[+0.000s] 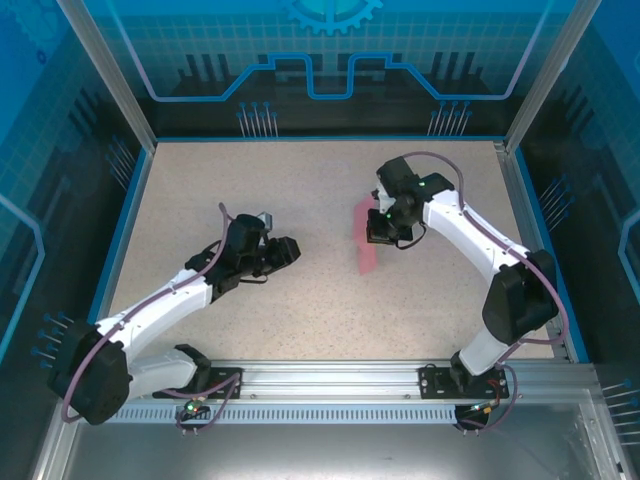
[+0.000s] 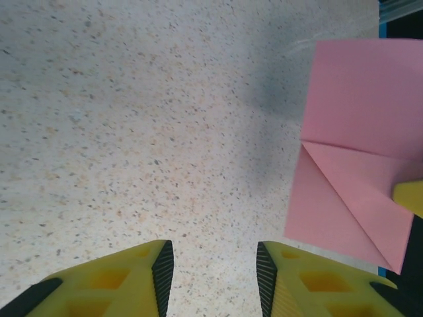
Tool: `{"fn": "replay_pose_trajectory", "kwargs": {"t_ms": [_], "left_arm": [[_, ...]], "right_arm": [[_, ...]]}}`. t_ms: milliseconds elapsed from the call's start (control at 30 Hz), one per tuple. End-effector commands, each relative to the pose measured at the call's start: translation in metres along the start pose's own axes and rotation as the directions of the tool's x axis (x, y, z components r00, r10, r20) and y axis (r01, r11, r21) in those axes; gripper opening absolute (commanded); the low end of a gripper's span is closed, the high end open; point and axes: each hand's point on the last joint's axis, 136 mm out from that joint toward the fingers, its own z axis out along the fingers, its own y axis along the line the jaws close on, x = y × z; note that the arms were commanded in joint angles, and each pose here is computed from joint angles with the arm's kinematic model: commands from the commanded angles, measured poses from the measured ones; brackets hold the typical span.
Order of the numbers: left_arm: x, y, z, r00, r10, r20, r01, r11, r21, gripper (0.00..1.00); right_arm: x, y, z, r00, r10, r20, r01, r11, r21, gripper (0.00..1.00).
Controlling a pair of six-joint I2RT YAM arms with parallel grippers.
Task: Fold a paper plane with a square sheet of paper (pick it up from the middle)
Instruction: Turn over the paper at the center of the table.
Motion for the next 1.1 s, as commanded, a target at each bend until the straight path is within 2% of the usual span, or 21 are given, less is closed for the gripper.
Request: {"fn": "replay_pose_trajectory", "kwargs": {"t_ms": [0,133,300,567,867,1067], "left_arm": [[-0.006,0.017,-0.004,1.000,-0.008,0.027,0.009,0.998,-0.058,0.41],[-0.008,0.021,-0.002,1.000,-0.007,0.024,0.009,0.996,-0.087,0.42],[-0.003,0.036,0.005,0.998,-0.057,0.031,0.060,0.994,-0.089,0.44],[-0.002,0.050,0.010,0.995,-0.090,0.029,0.093,0.989,-0.119,0.45],[-0.009,0.061,-0.008,0.992,-0.098,0.083,0.111,0.981,-0.162,0.45],[-0.004,0.078,-0.029,0.985,-0.124,0.119,0.149,0.962,-0.229,0.45]], "right_arm": [[0.019,-0.030,-0.010,0.998,-0.054,-0.027,0.059,0.973,0.224,0.02],[0.023,-0.045,-0.011,0.995,-0.102,-0.020,0.102,0.926,0.362,0.01],[0.032,-0.066,-0.021,0.987,-0.149,-0.066,0.160,0.817,0.555,0.01],[0.030,-0.072,-0.031,0.984,-0.164,-0.075,0.171,0.710,0.683,0.02],[0.039,-0.029,0.026,0.968,-0.170,-0.182,0.249,0.679,0.690,0.05],[0.049,0.005,0.083,0.959,-0.155,-0.237,0.269,0.757,0.595,0.07]]}}
